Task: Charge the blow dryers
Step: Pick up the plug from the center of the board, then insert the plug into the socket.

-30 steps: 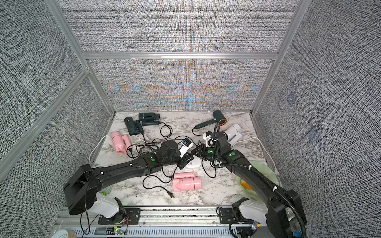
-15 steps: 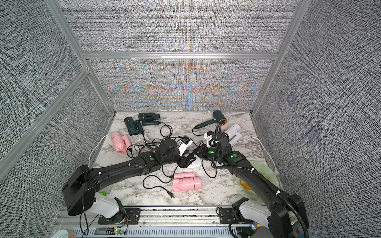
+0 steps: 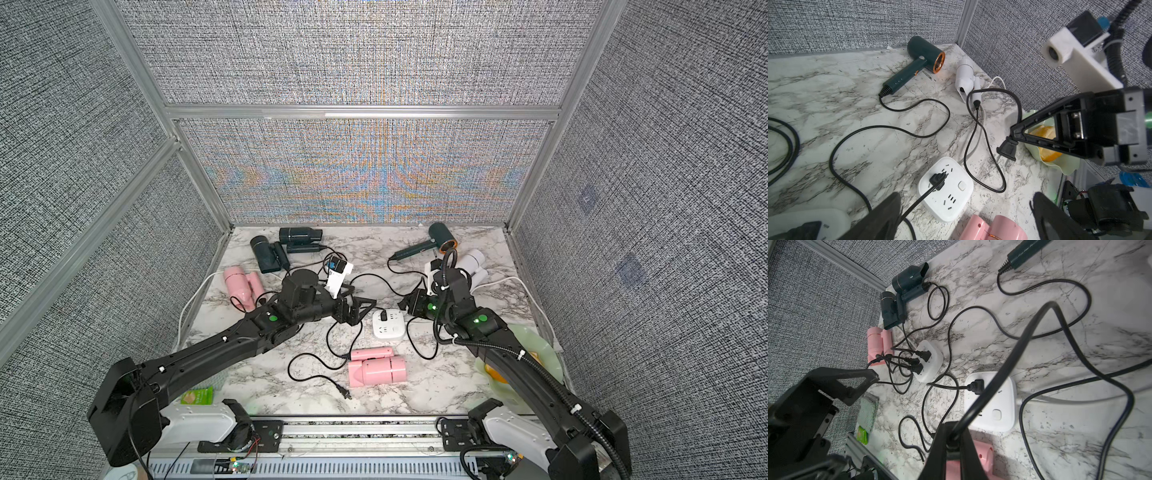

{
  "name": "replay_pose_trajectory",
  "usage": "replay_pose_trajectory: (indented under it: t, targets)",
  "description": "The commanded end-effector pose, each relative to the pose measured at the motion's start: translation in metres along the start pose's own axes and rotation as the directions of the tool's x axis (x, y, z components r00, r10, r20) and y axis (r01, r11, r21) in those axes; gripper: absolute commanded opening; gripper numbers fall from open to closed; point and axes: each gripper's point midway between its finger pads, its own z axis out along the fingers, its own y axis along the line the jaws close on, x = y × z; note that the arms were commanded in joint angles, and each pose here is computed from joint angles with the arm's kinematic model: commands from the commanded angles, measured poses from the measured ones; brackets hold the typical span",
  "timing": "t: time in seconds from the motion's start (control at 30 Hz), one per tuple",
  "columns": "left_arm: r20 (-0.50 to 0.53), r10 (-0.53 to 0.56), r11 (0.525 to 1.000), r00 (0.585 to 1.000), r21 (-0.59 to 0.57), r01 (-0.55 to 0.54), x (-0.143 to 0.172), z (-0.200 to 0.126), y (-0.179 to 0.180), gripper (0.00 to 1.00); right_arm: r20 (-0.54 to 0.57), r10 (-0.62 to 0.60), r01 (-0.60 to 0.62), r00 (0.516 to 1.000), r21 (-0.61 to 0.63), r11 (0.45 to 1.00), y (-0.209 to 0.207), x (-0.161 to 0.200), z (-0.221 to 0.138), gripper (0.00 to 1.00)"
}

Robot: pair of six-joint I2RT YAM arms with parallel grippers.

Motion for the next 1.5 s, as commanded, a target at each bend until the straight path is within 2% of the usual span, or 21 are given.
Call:
replay_pose_trajectory:
  t: [0.0,0.07,0.23,0.3,0.37,0.57,0.77,1.47]
  targets:
    - [-0.018,-0.070,0.995,0.997,0.073,0.072,0.000,-0.003,-0.002,0.99,0.033,-0.067,0.065,0.997,0.043,0.997,-0.008,-0.003,0.001,0.06]
    - [-0.053,-0.100,0.991,0.994,0.080,0.104,0.006,0.000,0.000,0.96,0.033,-0.085,0.083,0.996,0.056,0.995,-0.011,0.001,0.004,0.06]
    - [-0.196,-0.185,0.979,0.963,0.053,0.199,0.043,0.009,0.009,0.79,0.017,-0.127,0.125,0.992,0.082,0.989,-0.020,0.014,0.021,0.06]
    - [-0.202,-0.204,0.974,0.958,0.055,0.219,0.052,0.006,0.009,0.71,0.010,-0.148,0.147,0.989,0.097,0.984,-0.021,0.018,0.028,0.05]
    - [-0.199,-0.214,0.973,0.956,0.041,0.227,0.057,0.002,0.011,0.68,0.004,-0.163,0.162,0.987,0.108,0.981,-0.021,0.021,0.036,0.04]
    - [-0.281,-0.250,0.956,0.927,0.077,0.282,0.075,0.001,0.002,0.67,0.025,-0.212,0.208,0.977,0.110,0.972,-0.017,0.022,0.053,0.04]
    - [-0.307,-0.282,0.946,0.909,0.069,0.316,0.088,0.012,0.007,0.67,0.058,-0.250,0.241,0.967,0.131,0.962,-0.021,0.019,0.066,0.03]
    - [-0.260,-0.314,0.931,0.913,0.105,0.350,0.095,0.039,0.011,0.67,0.151,-0.285,0.235,0.947,0.285,0.929,-0.046,0.029,0.094,0.02]
